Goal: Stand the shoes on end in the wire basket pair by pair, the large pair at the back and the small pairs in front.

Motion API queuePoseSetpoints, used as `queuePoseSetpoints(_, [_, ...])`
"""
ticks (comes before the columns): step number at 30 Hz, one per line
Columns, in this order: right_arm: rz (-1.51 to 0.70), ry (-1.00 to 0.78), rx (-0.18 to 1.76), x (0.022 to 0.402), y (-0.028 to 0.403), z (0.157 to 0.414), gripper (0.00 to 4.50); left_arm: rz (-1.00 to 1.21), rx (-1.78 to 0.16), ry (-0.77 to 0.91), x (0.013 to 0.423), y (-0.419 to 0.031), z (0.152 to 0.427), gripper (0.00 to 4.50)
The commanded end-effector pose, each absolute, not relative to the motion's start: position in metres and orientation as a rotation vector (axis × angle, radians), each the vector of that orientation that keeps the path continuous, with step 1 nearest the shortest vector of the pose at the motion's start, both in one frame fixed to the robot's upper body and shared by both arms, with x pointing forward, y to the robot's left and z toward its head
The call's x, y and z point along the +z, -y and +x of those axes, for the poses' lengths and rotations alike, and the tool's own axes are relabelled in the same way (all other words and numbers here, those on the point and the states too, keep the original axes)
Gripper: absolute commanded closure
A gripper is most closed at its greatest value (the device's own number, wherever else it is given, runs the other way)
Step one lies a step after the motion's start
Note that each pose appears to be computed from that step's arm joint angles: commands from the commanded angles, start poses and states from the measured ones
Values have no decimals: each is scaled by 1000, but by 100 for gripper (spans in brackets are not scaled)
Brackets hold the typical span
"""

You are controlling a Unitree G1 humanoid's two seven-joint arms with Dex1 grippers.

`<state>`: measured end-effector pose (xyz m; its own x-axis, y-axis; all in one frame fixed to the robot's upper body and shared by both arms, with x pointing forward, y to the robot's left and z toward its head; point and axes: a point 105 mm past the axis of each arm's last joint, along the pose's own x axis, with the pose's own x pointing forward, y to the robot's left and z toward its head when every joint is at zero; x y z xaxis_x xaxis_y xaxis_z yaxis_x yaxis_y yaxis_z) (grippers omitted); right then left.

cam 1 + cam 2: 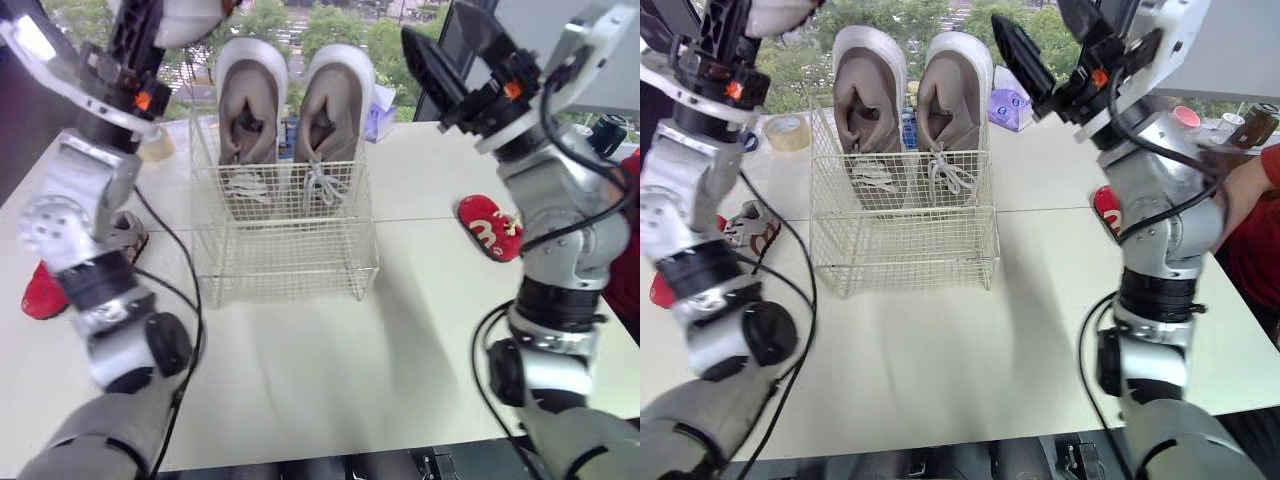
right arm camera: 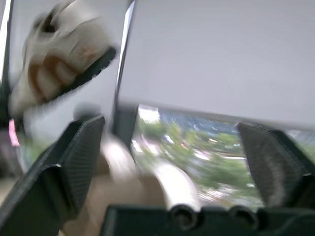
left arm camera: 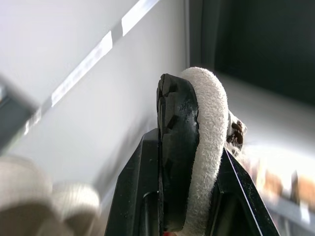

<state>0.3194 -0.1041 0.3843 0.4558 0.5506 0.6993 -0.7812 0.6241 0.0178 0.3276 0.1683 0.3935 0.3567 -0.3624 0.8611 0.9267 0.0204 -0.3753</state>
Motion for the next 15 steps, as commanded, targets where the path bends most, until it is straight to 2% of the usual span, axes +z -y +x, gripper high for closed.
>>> queuePoseSetpoints(1, [690,735,1034,413,75,291,4,-1228,-1176,667,401,-142,318,414])
queuePoseSetpoints(5, [880,689,1100,420,63,290,4,-1251,-1210,616,395,-125,315,414])
queuePoseSetpoints(15, [811,695,1100,423,53,294,4,-1205,-1249,498,376,-110,306,414])
